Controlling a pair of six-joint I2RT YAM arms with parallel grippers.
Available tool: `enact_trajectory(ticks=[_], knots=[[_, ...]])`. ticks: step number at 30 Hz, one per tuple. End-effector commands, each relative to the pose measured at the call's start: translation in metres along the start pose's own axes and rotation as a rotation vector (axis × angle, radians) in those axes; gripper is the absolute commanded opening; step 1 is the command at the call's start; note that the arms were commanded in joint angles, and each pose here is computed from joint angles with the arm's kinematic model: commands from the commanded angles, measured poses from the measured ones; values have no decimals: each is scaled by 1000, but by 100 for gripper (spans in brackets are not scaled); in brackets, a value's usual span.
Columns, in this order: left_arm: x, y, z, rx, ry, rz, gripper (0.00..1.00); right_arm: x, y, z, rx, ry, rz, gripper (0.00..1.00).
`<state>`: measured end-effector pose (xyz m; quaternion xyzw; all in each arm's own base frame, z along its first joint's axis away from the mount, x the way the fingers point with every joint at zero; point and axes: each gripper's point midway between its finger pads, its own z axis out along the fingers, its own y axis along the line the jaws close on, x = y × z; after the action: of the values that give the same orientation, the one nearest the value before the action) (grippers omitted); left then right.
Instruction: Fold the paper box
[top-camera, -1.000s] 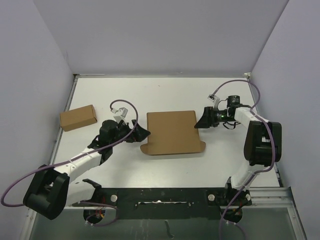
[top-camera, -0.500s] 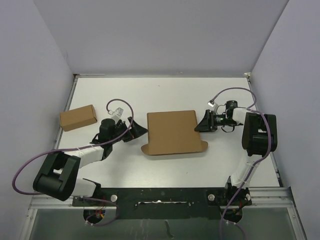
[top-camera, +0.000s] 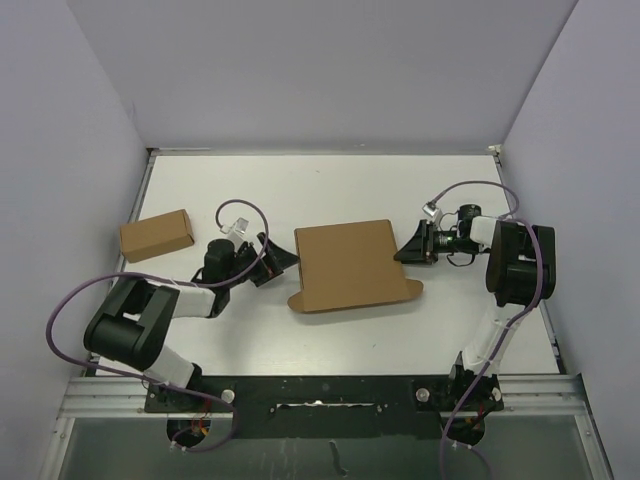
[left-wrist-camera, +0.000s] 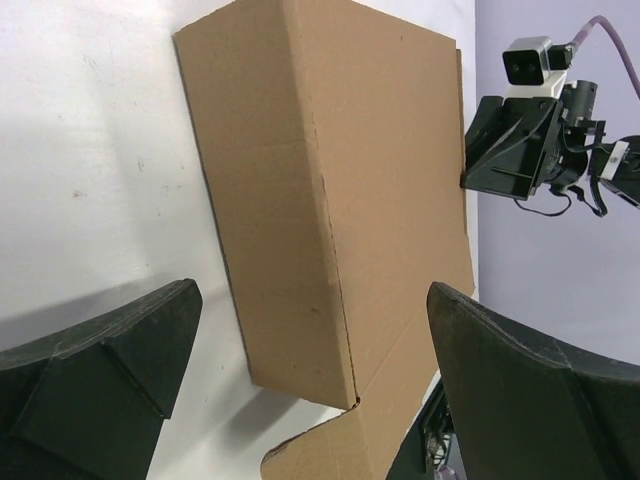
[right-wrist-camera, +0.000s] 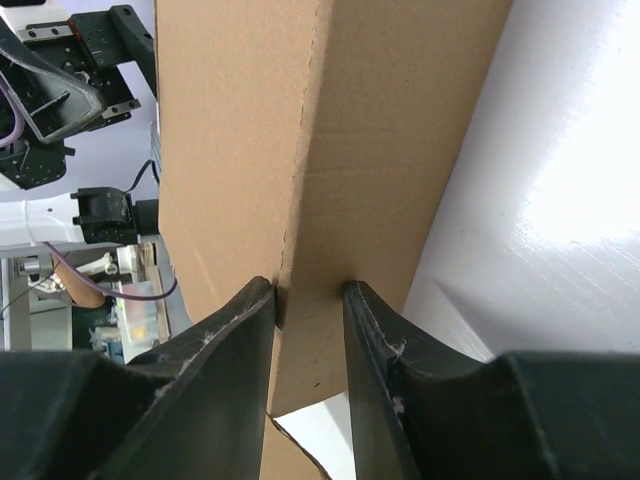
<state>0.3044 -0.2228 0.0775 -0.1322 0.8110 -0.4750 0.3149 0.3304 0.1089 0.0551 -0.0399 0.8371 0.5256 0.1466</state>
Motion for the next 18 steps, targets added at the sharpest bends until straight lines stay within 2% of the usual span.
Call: enact_trajectory(ticks=[1,9,18], knots=[[-4,-14,7,72,-23,-9,98,0,-27,-1,90,9,-3,27],[10,0,19,53,-4,-63,98,3,-39,-7,125,12,24,25],[15,-16,28,133,-6,-84,98,5,-43,-8,135,19,35,25]])
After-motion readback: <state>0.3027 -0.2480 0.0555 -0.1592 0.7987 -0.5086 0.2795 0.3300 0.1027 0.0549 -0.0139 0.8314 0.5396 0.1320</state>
